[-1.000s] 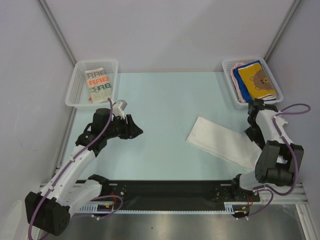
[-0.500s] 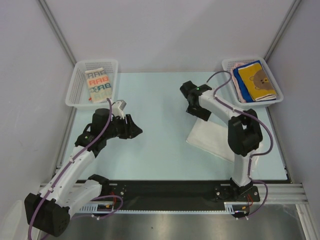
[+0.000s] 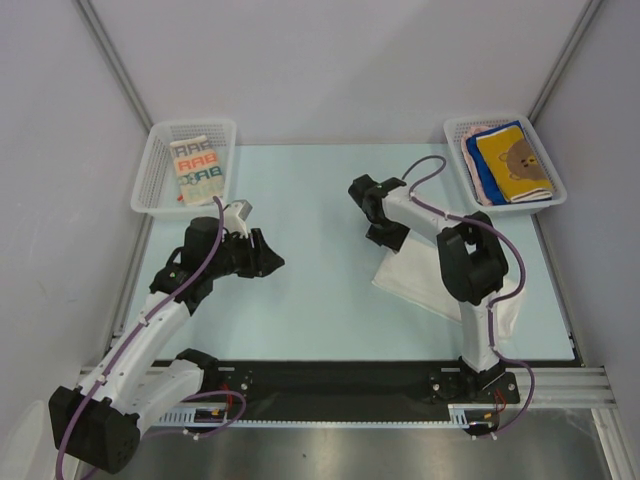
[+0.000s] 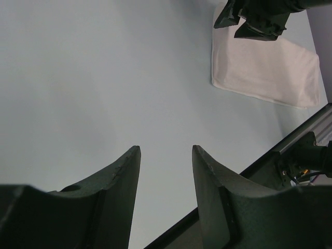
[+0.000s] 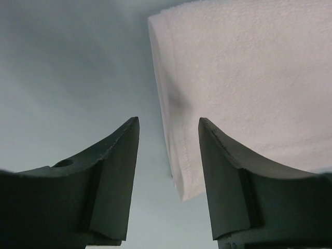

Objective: Fold and stack the towels
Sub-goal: Neatly place the folded towel into the bin

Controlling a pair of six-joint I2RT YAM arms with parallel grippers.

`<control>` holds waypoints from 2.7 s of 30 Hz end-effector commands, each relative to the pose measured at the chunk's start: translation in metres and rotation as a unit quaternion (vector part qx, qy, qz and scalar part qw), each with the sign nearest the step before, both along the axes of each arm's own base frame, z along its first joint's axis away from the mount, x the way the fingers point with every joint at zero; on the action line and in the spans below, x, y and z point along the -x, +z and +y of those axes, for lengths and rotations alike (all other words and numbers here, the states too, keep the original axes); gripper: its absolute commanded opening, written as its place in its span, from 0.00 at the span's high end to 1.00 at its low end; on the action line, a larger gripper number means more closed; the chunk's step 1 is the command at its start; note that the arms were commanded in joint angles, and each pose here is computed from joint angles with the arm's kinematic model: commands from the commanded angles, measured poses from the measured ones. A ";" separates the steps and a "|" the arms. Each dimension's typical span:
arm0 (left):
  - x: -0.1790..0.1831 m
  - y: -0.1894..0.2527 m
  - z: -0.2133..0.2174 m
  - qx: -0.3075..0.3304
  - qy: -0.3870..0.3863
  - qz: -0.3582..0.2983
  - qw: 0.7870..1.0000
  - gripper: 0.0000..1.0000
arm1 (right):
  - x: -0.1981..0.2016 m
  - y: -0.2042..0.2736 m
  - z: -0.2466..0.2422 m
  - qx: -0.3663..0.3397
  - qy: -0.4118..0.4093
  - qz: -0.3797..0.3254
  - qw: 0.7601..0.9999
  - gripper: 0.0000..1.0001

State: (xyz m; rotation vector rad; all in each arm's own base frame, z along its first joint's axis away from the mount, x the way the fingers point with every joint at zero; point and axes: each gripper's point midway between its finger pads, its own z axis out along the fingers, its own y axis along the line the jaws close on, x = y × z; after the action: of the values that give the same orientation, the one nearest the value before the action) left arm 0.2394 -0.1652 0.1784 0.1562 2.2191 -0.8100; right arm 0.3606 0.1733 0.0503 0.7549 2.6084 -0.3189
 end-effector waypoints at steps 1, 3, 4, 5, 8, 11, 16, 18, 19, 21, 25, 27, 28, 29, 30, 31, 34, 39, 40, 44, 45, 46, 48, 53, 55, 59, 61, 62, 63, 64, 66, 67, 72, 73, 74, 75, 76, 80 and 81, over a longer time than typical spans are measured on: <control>-0.001 0.010 0.000 0.003 -0.003 -0.020 1.000 0.50 | 0.008 -0.005 0.004 0.008 -0.011 0.000 1.000 0.46; -0.001 0.010 0.000 0.003 -0.003 -0.020 1.000 0.50 | 0.012 -0.007 0.004 0.009 -0.014 0.001 1.000 0.46; -0.001 0.010 0.000 0.003 -0.004 -0.020 1.000 0.50 | 0.016 -0.011 0.002 0.011 -0.016 0.007 1.000 0.46; -0.001 0.010 0.000 0.003 -0.004 -0.020 1.000 0.50 | 0.017 -0.013 0.001 0.011 -0.018 0.008 1.000 0.46; 0.000 0.011 -0.001 0.004 -0.005 -0.021 1.000 0.50 | 0.024 -0.016 -0.002 0.015 -0.017 0.013 1.000 0.46; 0.000 0.010 -0.001 0.005 -0.005 -0.021 1.000 0.50 | 0.029 -0.019 -0.003 0.020 -0.014 0.021 0.999 0.46; 0.000 0.010 -0.001 0.005 -0.004 -0.021 1.000 0.50 | 0.039 -0.028 -0.005 0.032 -0.015 0.034 0.999 0.48; 0.000 0.010 -0.001 0.005 -0.005 -0.021 1.000 0.50 | 0.046 -0.034 -0.009 0.038 -0.017 0.043 0.998 0.50; -0.001 0.009 -0.001 0.005 -0.004 -0.019 1.000 0.50 | 0.047 -0.037 -0.010 0.037 -0.018 0.045 0.998 0.50; 0.000 0.010 -0.001 0.005 -0.005 -0.019 1.000 0.50 | 0.050 -0.042 -0.011 0.035 -0.020 0.045 0.998 0.50; 0.000 0.008 -0.001 0.004 -0.006 -0.017 1.000 0.50 | 0.056 -0.053 -0.012 0.035 -0.018 0.057 0.998 0.56; 0.000 0.008 -0.001 0.004 -0.005 -0.017 1.000 0.50 | 0.058 -0.058 -0.012 0.037 -0.016 0.062 0.997 0.63; -0.001 0.007 0.000 0.002 -0.004 -0.015 1.000 0.50 | 0.058 -0.060 -0.013 0.037 -0.016 0.064 0.997 0.65; -0.001 0.008 0.000 0.002 -0.003 -0.017 1.000 0.50 | 0.058 -0.061 -0.012 0.036 -0.014 0.066 0.997 0.70; -0.001 0.007 0.000 0.001 -0.003 -0.016 1.000 0.50 | 0.060 -0.063 -0.012 0.036 -0.012 0.070 0.997 0.73; -0.001 0.007 0.000 0.001 -0.003 -0.016 1.000 0.50 | 0.061 -0.063 -0.012 0.036 -0.012 0.072 0.997 0.76; -0.001 0.006 0.000 -0.001 -0.002 -0.014 1.000 0.50 | 0.067 -0.060 -0.017 0.036 -0.014 0.069 0.997 0.76; -0.001 0.007 0.000 0.001 -0.002 -0.016 1.000 0.50 | 0.068 -0.047 -0.022 0.034 -0.012 0.059 0.998 0.67; -0.001 0.007 0.000 0.001 -0.003 -0.016 1.000 0.50 | 0.070 -0.045 -0.024 0.039 -0.011 0.061 0.997 0.66; -0.001 0.007 0.000 0.001 -0.003 -0.015 1.000 0.50 | 0.070 -0.039 -0.026 0.042 -0.021 0.056 0.997 0.60; -0.001 0.007 0.000 0.001 -0.002 -0.016 1.000 0.50 | 0.071 -0.039 -0.027 0.043 -0.022 0.056 0.997 0.60; -0.001 0.006 0.000 0.000 -0.003 -0.014 1.000 0.50 | 0.072 -0.041 -0.027 0.043 -0.021 0.058 0.997 0.59; -0.001 0.006 0.000 0.000 -0.003 -0.013 1.000 0.50 | 0.075 -0.044 -0.029 0.047 -0.024 0.063 0.997 0.59; -0.002 0.006 -0.001 0.001 -0.004 -0.013 1.000 0.50 | 0.081 -0.055 -0.030 0.050 -0.020 0.073 0.996 0.72; -0.001 0.005 0.000 0.000 -0.004 -0.011 1.000 0.50 | 0.083 -0.058 -0.030 0.051 -0.020 0.074 0.996 0.79; -0.001 0.005 0.000 0.000 -0.004 -0.012 1.000 0.50 | 0.092 -0.059 -0.034 0.047 -0.022 0.071 0.996 0.87; -0.001 0.004 -0.001 0.000 -0.004 -0.010 1.000 0.50 | 0.092 -0.057 -0.035 0.040 -0.024 0.063 0.997 0.94; -0.002 0.005 -0.001 0.001 -0.005 -0.012 1.000 0.50 | 0.092 -0.056 -0.036 0.038 -0.024 0.060 0.997 0.99; -0.001 0.004 -0.001 0.001 -0.005 -0.010 1.000 0.50 | 0.094 -0.057 -0.039 0.038 -0.026 0.062 0.997 1.00; -0.001 0.005 -0.001 0.001 -0.005 -0.011 1.000 0.50 | 0.091 -0.053 -0.038 0.030 -0.026 0.051 0.998 1.00; -0.001 0.003 -0.001 0.000 -0.005 -0.008 1.000 0.50 | 0.090 -0.051 -0.041 0.022 -0.027 0.042 0.999 1.00; -0.001 0.003 -0.001 0.000 -0.006 -0.009 1.000 0.50 | 0.088 -0.049 -0.045 0.020 -0.033 0.037 0.999 1.00; 0.000 0.004 -0.001 0.001 -0.008 -0.009 1.000 0.51 | 0.080 -0.026 -0.070 0.012 -0.066 -0.001 0.998 1.00; 0.000 0.003 -0.001 0.001 -0.007 -0.009 1.000 0.51 | 0.076 -0.021 -0.080 0.008 -0.083 -0.011 0.996 1.00; 0.000 0.004 -0.001 0.001 -0.007 -0.011 1.000 0.51 | 0.075 -0.019 -0.086 0.005 -0.089 -0.017 0.996 1.00; 0.000 0.004 -0.001 0.000 -0.007 -0.010 1.000 0.51 | 0.071 -0.010 -0.089 -0.009 -0.096 -0.036 0.995 1.00; -0.001 0.003 -0.001 0.000 -0.007 -0.010 1.000 0.51 | 0.073 -0.011 -0.096 -0.010 -0.102 -0.036 0.994 1.00; 0.000 0.001 -0.001 -0.001 -0.008 -0.005 1.000 0.51 | 0.067 -0.001 -0.134 -0.023 -0.147 -0.055 0.987 1.00; 0.000 0.001 -0.001 -0.001 -0.008 -0.006 1.000 0.51 | 0.065 0.004 -0.140 -0.026 -0.148 -0.065 0.986 1.00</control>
State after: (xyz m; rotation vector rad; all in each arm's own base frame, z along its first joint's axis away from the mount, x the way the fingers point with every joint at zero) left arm 0.2395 -0.1650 0.1780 0.1556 2.2205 -0.8084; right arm 0.2914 0.0558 0.0380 1.1270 2.4548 -0.2891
